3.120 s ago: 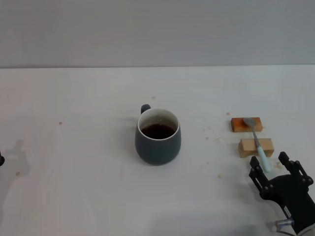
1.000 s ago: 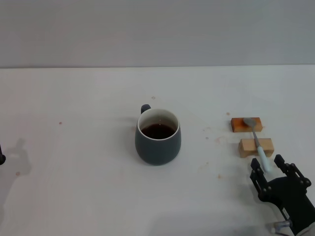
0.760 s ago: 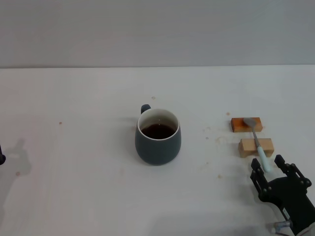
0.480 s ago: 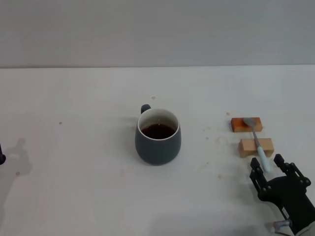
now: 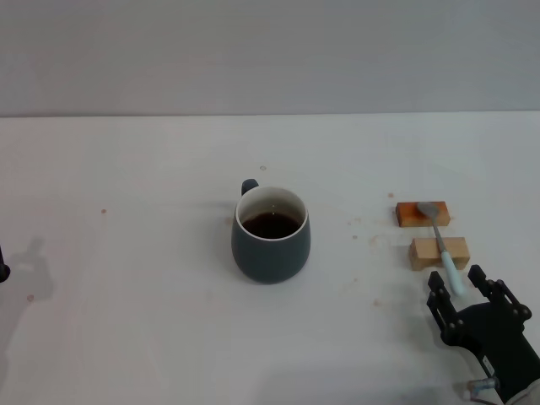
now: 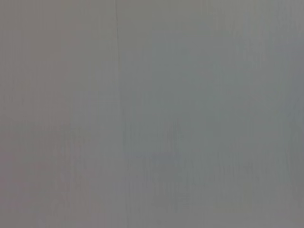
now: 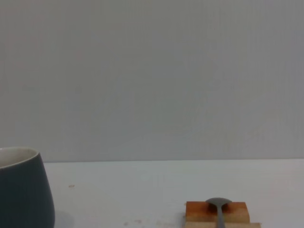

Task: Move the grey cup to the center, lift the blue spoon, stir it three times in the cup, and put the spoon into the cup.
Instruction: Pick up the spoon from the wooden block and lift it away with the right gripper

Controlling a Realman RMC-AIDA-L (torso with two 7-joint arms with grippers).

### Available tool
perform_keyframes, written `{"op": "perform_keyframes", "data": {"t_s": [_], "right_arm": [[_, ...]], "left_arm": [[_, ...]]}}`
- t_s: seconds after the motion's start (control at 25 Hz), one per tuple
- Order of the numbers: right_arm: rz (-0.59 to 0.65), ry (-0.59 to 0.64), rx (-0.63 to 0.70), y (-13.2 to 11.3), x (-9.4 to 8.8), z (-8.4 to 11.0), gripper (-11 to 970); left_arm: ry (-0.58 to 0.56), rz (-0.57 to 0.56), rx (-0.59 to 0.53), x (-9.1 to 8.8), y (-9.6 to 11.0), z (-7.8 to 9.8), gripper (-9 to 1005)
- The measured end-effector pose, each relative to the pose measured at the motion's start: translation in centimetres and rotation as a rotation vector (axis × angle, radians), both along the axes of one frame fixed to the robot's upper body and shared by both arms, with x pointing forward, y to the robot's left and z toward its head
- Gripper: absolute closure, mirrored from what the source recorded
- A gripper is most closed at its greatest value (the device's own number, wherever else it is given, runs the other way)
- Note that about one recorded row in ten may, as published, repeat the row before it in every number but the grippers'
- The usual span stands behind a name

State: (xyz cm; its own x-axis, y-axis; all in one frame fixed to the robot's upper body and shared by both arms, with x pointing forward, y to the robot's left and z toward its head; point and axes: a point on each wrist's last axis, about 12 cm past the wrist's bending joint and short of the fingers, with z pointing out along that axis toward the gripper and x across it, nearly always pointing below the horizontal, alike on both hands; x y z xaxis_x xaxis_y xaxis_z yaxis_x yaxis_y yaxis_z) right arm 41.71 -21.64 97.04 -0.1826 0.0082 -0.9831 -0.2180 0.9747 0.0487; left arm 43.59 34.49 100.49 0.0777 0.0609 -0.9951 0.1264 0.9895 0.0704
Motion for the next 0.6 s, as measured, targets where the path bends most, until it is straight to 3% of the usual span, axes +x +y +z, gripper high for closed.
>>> {"op": "perform_keyframes", "data": {"t_s": [0.6], "right_arm": [[0.001,0.002,0.001,0.01,-0.03,0.00,527]], "left_arm": [[0.002,0.002,0.000,-0.12,0.04,-0.05,998]]}}
